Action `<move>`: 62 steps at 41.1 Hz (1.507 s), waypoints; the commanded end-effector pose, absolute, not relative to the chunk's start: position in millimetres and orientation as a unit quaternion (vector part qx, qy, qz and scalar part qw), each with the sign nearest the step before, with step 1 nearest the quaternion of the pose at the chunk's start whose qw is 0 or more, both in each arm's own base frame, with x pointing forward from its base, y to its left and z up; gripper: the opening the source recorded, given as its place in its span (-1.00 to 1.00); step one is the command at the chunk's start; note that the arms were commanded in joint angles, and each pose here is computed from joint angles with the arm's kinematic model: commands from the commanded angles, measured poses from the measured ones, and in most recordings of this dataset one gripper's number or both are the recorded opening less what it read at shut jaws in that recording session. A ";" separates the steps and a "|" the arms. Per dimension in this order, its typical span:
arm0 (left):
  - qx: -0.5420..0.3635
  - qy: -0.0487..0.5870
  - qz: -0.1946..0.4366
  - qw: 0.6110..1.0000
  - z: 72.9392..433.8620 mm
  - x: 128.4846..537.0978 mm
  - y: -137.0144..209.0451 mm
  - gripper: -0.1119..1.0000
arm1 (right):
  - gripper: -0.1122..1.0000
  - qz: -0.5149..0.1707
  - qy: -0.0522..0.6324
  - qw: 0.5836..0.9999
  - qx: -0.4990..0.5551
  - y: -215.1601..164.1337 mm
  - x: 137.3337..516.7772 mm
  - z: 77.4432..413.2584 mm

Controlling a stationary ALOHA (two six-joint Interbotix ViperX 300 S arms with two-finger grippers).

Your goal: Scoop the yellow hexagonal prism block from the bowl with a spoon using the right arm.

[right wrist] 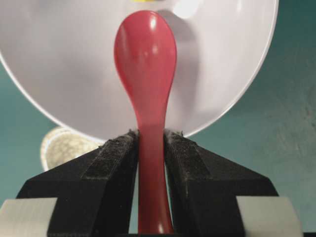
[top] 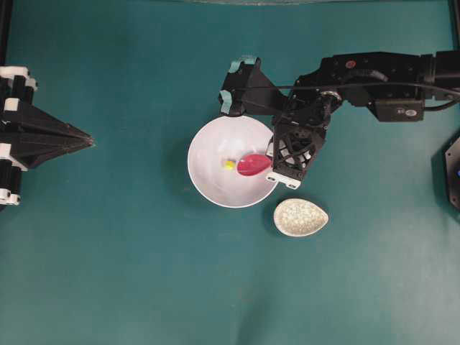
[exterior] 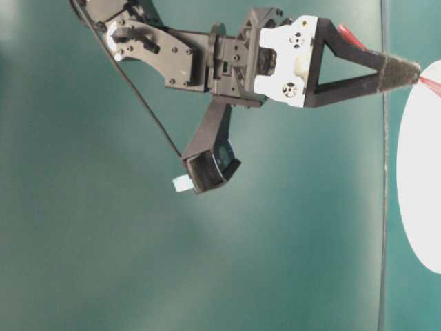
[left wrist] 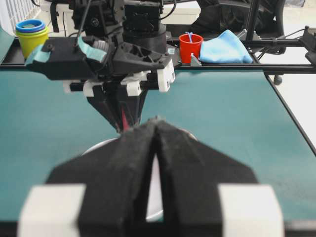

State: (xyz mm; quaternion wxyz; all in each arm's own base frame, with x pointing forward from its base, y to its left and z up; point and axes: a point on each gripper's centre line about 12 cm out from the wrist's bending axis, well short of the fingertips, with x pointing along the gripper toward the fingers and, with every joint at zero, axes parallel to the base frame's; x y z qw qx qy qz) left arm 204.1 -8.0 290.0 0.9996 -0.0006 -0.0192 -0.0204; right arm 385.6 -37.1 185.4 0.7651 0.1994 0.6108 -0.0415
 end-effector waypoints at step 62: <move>0.004 -0.038 -0.022 0.999 302.7 205.1 -8.7 -0.75 | -0.35 -0.062 0.480 0.853 0.194 -48.3 425.5 198.0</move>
